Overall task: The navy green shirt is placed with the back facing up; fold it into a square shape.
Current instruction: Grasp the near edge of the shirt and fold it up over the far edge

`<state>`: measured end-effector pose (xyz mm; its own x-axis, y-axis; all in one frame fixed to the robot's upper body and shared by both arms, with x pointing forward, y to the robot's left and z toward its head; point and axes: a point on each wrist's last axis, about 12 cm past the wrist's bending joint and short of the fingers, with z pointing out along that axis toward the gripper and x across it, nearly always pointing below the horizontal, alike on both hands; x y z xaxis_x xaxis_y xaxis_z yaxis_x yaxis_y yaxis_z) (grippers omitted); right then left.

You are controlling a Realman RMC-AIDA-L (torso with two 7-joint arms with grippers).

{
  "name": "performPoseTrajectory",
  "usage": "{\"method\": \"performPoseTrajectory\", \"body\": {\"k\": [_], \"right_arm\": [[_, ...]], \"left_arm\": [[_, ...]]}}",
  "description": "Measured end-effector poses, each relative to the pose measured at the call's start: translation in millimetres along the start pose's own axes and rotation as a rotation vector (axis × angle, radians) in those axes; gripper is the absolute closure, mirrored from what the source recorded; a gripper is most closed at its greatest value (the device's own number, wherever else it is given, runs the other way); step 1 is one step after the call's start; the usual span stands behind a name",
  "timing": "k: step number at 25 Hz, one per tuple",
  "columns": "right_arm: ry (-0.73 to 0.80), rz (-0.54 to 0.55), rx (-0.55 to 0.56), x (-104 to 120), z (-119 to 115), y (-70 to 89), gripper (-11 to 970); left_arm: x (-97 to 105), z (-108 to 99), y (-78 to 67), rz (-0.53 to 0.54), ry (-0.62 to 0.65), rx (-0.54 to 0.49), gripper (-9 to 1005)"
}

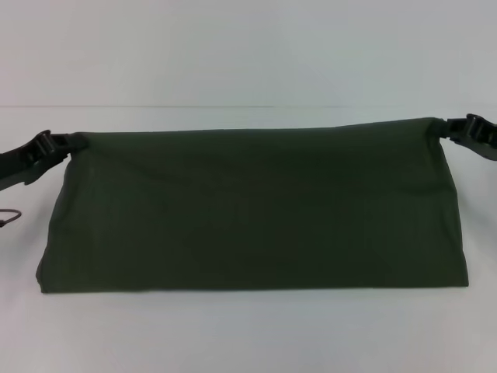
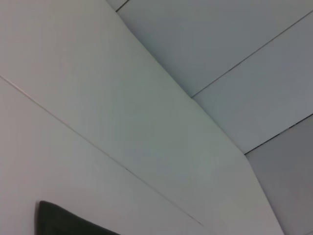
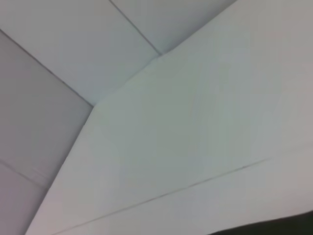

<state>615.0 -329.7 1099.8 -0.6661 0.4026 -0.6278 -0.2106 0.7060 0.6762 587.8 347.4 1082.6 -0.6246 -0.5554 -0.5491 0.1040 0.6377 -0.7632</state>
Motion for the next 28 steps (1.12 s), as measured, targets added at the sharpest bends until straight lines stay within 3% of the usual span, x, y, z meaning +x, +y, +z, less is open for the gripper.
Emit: {"method": "performPoseTrajectory", "body": {"k": [13,28], "right_arm": [[-0.082,-0.093,0.128,10.2,38.8,8.5,855],[-0.152,-0.127,0.184,19.3,53.7,7.8,797]], "left_arm": [[12.9,37.8,-11.2,0.102,-0.077,-0.079,968],[25.7,63.0,-13.0,0.151,-0.177,-0.195,962]]}}
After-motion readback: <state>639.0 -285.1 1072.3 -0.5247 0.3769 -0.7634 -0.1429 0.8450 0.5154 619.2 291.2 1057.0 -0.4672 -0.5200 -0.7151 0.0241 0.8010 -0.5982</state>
